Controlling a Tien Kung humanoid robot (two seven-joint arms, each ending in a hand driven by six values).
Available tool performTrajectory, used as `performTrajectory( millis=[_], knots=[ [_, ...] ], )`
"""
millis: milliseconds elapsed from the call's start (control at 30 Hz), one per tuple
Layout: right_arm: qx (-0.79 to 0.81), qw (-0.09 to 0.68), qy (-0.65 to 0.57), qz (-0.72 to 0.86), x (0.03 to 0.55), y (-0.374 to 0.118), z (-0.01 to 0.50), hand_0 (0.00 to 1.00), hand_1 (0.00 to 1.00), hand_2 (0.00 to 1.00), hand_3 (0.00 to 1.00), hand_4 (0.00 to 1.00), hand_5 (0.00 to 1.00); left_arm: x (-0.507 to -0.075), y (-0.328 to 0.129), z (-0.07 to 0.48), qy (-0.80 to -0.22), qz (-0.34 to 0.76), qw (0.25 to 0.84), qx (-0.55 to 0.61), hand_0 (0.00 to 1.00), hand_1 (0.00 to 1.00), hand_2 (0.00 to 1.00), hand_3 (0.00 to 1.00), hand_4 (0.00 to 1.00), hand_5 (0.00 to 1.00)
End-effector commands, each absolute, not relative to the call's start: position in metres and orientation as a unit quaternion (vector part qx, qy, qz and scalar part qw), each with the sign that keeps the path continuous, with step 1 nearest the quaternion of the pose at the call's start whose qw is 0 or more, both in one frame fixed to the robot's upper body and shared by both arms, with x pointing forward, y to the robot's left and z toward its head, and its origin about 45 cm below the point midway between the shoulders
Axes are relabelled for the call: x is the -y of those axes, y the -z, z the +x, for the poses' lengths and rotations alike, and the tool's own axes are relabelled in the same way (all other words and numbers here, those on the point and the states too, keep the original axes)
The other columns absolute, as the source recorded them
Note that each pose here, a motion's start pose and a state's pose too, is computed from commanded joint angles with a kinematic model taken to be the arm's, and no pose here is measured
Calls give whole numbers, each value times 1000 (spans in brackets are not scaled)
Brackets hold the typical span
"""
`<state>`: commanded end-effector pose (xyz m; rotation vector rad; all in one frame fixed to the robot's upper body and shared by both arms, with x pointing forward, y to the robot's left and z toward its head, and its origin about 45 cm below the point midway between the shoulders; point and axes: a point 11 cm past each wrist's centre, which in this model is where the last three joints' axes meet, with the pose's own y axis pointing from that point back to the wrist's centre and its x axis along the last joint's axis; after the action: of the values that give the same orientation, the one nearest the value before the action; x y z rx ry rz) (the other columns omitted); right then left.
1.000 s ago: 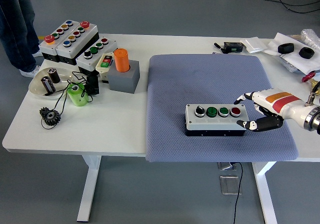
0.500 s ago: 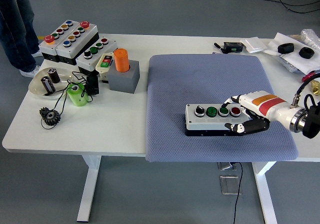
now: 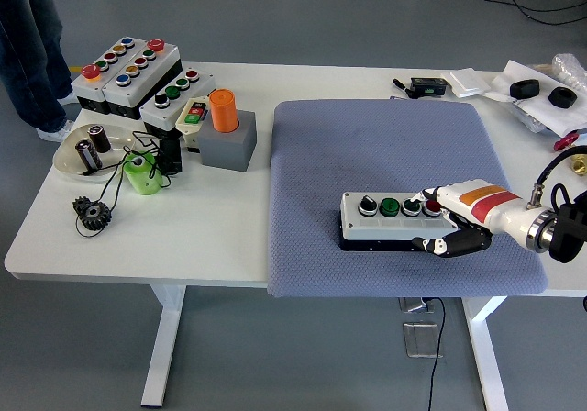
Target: Pick up the button,place it on the desk,press the button,press the button
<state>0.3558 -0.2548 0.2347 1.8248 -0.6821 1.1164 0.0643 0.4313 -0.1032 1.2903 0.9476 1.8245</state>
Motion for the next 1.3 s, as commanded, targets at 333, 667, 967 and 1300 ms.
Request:
performTrajectory(
  millis=[333,667,967,1300],
  knots=[
    [316,403,-470,719,260,-272,362,66,2,42,764,709,626,-431,103,64,-703,500,350,-366,651,710,703,493,322,998],
    [446,324,-397,734,296,-304,377,539,457,567,850,712,647,-431,104,62,-701,502,350,-365,651,710,703,494,325,998],
    [590,184,-271,738,350,-323,388,862,778,857,909,710,631,-431,104,62,-701,503,350,-365,651,710,704,494,325,998],
    [705,42,-115,699,407,-329,388,936,870,917,905,707,639,-429,105,59,-697,507,350,-367,652,711,704,499,325,998]
  ],
)
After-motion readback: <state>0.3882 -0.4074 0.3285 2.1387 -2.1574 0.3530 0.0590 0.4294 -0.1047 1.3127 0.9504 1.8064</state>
